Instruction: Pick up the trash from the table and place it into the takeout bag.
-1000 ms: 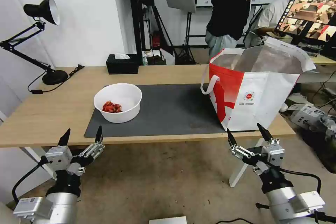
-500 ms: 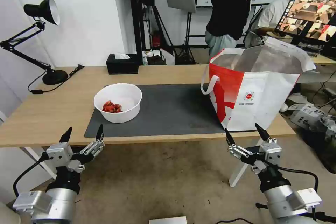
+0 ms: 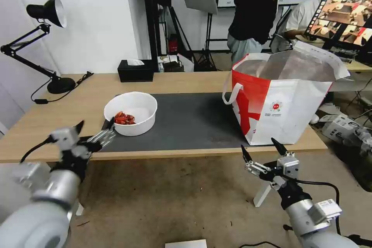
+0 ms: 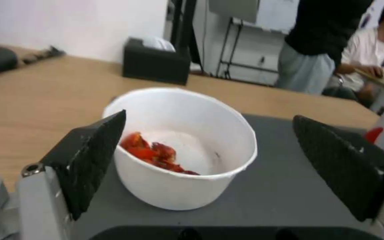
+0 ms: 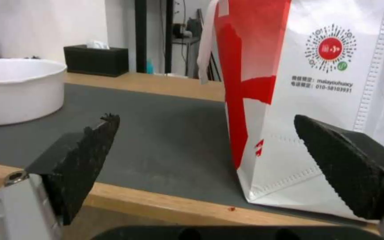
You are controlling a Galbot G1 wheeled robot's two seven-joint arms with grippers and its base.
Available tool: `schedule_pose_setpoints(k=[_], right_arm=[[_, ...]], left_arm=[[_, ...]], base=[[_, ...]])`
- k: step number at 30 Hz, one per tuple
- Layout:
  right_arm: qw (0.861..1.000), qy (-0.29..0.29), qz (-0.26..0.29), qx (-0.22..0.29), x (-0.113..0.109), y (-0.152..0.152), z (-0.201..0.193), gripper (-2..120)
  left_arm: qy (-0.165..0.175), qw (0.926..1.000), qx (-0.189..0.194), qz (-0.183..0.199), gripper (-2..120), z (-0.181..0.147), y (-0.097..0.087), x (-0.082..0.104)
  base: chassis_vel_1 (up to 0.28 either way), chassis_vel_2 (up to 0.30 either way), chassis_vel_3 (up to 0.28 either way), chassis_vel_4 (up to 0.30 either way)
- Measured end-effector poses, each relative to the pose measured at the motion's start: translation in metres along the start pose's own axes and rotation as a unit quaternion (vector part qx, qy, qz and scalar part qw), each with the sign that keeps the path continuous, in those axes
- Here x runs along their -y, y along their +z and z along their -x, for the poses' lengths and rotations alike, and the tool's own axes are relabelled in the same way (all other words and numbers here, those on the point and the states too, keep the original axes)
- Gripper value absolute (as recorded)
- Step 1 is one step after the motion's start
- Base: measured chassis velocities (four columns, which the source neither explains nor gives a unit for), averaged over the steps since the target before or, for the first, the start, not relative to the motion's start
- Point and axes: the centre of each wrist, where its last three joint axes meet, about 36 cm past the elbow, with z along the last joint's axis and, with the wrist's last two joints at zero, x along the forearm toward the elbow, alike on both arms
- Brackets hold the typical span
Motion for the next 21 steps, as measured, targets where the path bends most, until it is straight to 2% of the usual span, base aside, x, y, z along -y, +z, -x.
schedule_pose_setpoints(k=[5, 7, 8, 11, 12, 15, 21], right_arm=[[1.000, 0.001, -0.001, -0.003, 0.000, 0.004, 0.002, 100], [1.000, 0.000, -0.002, -0.007, 0.000, 0.007, 0.003, 100], [1.000, 0.000, -0.002, -0.007, 0.000, 0.007, 0.003, 100], [1.000, -0.001, -0.005, -0.007, -0.002, 0.010, 0.006, 100], [1.000, -0.001, -0.005, -0.007, -0.002, 0.010, 0.006, 100], [1.000, -0.001, -0.003, -0.006, -0.004, 0.013, 0.008, 100], [1.000, 0.002, 0.000, -0.007, -0.005, 0.016, 0.011, 100]], left_arm=[[0.008, 0.9988, -0.048, 0.001, 100, 0.048, -0.011, -0.015], [0.001, 0.9961, -0.088, 0.000, 100, 0.080, -0.016, -0.023], [0.001, 0.9961, -0.088, 0.000, 100, 0.080, -0.016, -0.023], [-0.031, 0.9889, -0.145, 0.014, 100, 0.117, -0.016, -0.027], [-0.031, 0.9889, -0.145, 0.014, 100, 0.117, -0.016, -0.027], [-0.076, 0.9809, -0.174, 0.042, 100, 0.150, -0.015, -0.029], [-0.100, 0.9760, -0.183, 0.064, 100, 0.170, -0.018, -0.027]], base=[[0.000, 0.000, 0.000, 0.000], [0.000, 0.000, 0.000, 0.000], [0.000, 0.000, 0.000, 0.000], [0.000, 0.000, 0.000, 0.000], [0.000, 0.000, 0.000, 0.000], [0.000, 0.000, 0.000, 0.000], [0.000, 0.000, 0.000, 0.000]])
